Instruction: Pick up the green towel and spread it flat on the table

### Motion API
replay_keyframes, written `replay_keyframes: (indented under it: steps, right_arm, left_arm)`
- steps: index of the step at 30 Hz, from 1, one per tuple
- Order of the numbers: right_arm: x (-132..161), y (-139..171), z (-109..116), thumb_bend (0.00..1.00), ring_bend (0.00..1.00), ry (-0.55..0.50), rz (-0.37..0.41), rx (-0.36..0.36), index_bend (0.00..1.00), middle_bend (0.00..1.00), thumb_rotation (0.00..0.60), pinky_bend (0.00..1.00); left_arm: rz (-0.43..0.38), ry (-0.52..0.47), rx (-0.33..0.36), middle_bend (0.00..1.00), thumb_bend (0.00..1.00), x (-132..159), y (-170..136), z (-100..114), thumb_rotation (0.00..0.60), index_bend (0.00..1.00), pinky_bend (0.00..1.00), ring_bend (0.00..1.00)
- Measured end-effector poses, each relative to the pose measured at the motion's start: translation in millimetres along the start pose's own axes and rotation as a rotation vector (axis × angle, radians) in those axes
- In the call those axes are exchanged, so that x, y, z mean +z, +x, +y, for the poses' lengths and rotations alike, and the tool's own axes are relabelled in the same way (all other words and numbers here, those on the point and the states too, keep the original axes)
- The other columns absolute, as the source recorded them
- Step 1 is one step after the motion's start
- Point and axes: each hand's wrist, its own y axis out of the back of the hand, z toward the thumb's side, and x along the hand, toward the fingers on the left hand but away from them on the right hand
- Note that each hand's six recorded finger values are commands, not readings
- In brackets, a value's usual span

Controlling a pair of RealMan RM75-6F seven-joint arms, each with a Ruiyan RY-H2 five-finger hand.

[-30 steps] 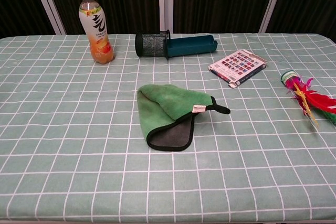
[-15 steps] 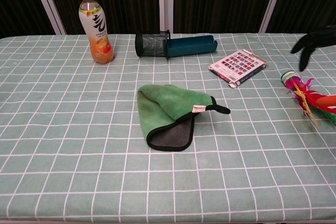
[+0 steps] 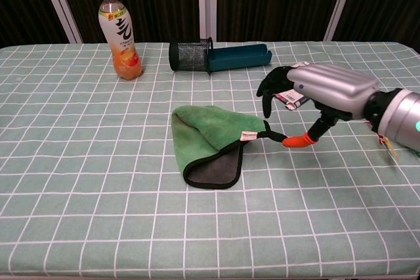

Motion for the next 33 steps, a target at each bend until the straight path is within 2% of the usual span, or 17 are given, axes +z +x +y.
replay_keyframes:
  steps: [8, 16, 19, 25, 28, 33]
  right_arm:
    - [15.6, -37.0, -17.9, 0.12, 0.07, 0.013, 0.026, 0.015, 0.42, 0.2, 0.6, 0.16]
    - [14.8, -52.6, -13.6, 0.22, 0.07, 0.031, 0.029, -0.009, 0.46, 0.2, 0.6, 0.16]
    - [12.7, -54.9, -10.8, 0.28, 0.08, 0.034, 0.026, -0.011, 0.5, 0.2, 0.6, 0.16]
    - [14.9, -60.8, -5.4, 0.4, 0.08, 0.043, 0.031, -0.015, 0.65, 0.23, 0.6, 0.16]
    - [18.8, -65.0, -1.9, 0.42, 0.08, 0.044, 0.035, -0.02, 0.71, 0.24, 0.6, 0.16]
    - [27.5, -70.0, 5.3, 0.43, 0.08, 0.037, 0.051, -0.026, 0.72, 0.25, 0.6, 0.16]
  left_arm:
    - [0.008, -0.003, -0.003, 0.28, 0.1, -4.2, 0.2, -2.5, 0.6, 0.34, 0.27, 0.23]
    - [0.007, -0.004, 0.001, 0.28, 0.1, -4.3, 0.7, -1.3, 0.6, 0.34, 0.27, 0.23]
    - [0.002, -0.004, 0.001, 0.28, 0.1, -2.8, 1.2, -1.7, 0.6, 0.34, 0.27, 0.23]
    - [-0.018, -0.005, 0.011, 0.28, 0.1, 2.5, 5.2, -0.1, 0.6, 0.34, 0.27, 0.23]
    - [-0.026, -0.014, 0.016, 0.28, 0.1, 5.5, 8.2, 0.6, 0.6, 0.34, 0.27, 0.23]
    - [-0.042, -0.042, 0.018, 0.28, 0.1, 10.9, 14.1, 0.1, 0.6, 0.34, 0.27, 0.23]
